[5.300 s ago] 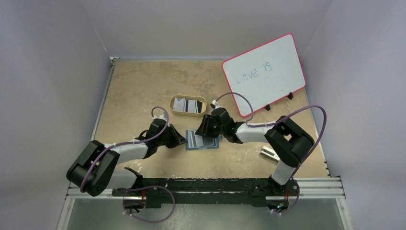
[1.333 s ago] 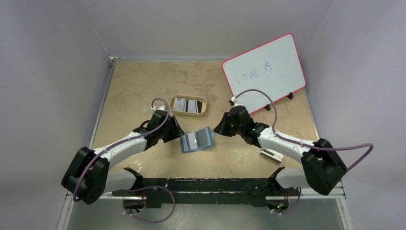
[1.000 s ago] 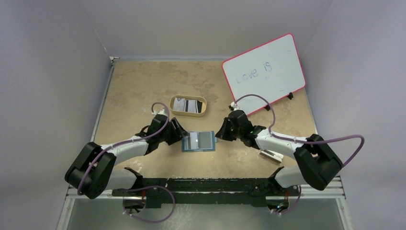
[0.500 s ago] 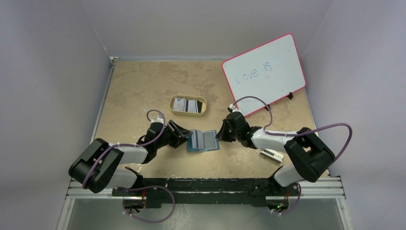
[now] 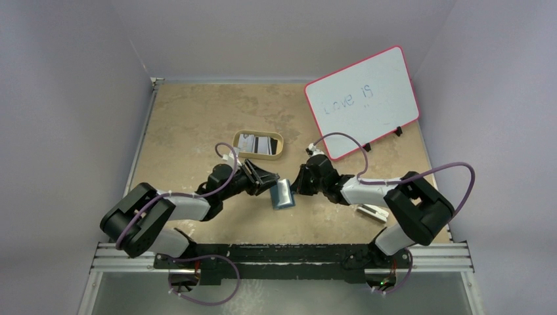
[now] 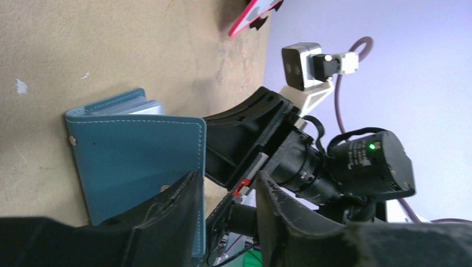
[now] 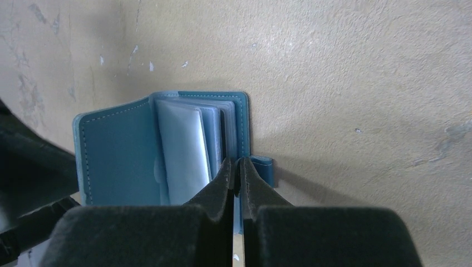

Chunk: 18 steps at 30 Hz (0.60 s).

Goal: Put the credit cards into the card holder
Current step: Close the card holder at the center of the board.

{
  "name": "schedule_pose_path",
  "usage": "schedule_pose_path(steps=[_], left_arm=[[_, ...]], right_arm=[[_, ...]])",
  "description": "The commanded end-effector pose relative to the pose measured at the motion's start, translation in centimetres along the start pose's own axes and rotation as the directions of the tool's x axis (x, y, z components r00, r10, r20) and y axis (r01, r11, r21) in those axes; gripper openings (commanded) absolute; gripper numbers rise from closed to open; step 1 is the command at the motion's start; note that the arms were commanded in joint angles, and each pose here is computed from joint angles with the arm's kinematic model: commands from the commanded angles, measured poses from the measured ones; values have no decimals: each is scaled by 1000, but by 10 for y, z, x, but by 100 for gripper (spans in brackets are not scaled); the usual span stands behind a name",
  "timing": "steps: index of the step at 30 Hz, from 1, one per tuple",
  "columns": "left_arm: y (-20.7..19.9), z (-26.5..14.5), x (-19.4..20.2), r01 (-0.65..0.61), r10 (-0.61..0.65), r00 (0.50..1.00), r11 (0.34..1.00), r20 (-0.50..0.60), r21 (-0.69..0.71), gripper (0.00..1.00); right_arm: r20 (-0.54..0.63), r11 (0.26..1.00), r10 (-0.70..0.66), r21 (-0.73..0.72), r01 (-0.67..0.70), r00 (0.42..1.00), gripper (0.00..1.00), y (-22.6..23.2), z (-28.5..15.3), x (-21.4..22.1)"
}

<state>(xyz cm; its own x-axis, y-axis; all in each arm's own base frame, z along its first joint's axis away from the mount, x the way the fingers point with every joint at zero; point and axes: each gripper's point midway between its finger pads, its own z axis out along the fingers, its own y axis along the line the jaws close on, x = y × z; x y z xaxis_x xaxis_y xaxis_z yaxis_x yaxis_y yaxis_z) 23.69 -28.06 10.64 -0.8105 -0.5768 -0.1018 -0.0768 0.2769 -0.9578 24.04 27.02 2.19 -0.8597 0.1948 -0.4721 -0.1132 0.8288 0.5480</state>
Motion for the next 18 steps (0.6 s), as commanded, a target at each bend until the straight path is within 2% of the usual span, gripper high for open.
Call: schedule_pose_path(steps=[1,5,8,11,18], left_arm=[[-2,14,0,-103,103,994,995,-26,0,35],[13,24,0,-166,162,985,984,-51,-70,28],[27,29,-2,-222,213,974,963,-76,-152,26],[36,31,-1,-300,282,953,929,-107,-217,25],[54,31,-3,-397,368,918,854,-150,-337,23]], right_arm=[[-15,1000,7,-15,-7,1000,0,5,-8,3],[10,1000,6,-14,-6,1000,1,8,-15,-4],[17,1000,6,-1,-6,1000,12,7,-19,-7],[32,1000,6,-8,-6,999,20,8,-25,-9],[66,1000,0,-31,2,998,25,14,-39,-18]])
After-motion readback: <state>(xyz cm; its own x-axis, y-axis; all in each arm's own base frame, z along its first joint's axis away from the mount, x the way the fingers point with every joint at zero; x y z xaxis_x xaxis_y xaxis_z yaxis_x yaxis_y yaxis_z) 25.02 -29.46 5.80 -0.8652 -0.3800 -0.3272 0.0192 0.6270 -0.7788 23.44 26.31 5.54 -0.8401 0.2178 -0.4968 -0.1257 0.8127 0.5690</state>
